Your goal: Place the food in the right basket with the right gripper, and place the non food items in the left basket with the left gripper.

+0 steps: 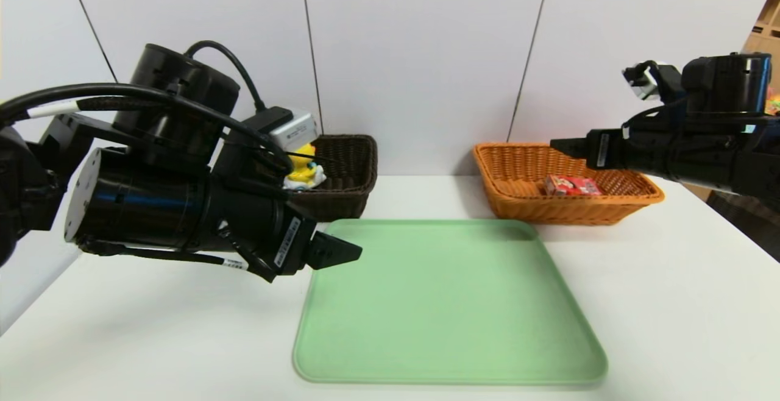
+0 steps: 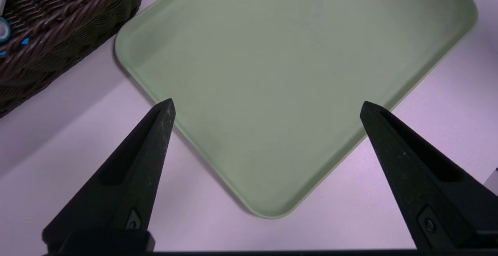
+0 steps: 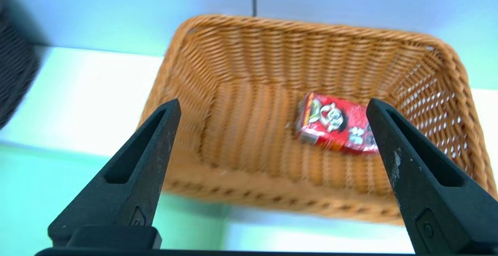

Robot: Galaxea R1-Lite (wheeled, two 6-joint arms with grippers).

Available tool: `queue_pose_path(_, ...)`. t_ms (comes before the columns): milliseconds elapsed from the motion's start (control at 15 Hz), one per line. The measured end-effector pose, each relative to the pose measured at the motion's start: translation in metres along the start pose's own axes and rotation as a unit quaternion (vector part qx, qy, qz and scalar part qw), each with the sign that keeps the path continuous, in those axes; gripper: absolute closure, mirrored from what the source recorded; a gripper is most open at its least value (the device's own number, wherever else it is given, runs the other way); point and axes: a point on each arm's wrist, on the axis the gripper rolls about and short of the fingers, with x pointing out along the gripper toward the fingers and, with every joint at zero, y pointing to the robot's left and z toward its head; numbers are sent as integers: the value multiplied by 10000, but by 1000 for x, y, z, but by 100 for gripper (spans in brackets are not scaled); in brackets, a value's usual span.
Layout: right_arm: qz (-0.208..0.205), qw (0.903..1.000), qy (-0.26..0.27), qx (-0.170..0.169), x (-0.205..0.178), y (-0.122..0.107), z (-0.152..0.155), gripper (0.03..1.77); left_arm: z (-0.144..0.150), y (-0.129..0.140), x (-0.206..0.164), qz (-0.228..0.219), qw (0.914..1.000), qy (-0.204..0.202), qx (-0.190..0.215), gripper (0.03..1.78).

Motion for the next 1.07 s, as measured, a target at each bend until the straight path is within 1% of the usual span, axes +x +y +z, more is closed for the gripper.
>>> queue_pose_path(267, 258, 9997, 6, -18, -36, 13, -9, 13, -7, 2, -18, 142, 9996, -105, -206, 12)
queue_pose_path(467, 476, 9988, -6, -62, -64, 23, -19, 11, -17, 2, -32, 388, 9981, -165, -451, 12)
queue_pose_path(667, 674, 9976, -57, -127, -95, 30, -29, 11, -30, 0, -50, 749, 9949, -256, -626, 12)
queue_pose_path(867, 786, 9967, 6, -177, -126, 32, -37, 11, -52, -2, -69, 1109, 9911, -305, -674, 12)
queue_pose_path(1067, 788, 9966, 132, -203, -155, 28, -42, 11, -69, 1, -91, 1431, 9856, -480, -759, 12)
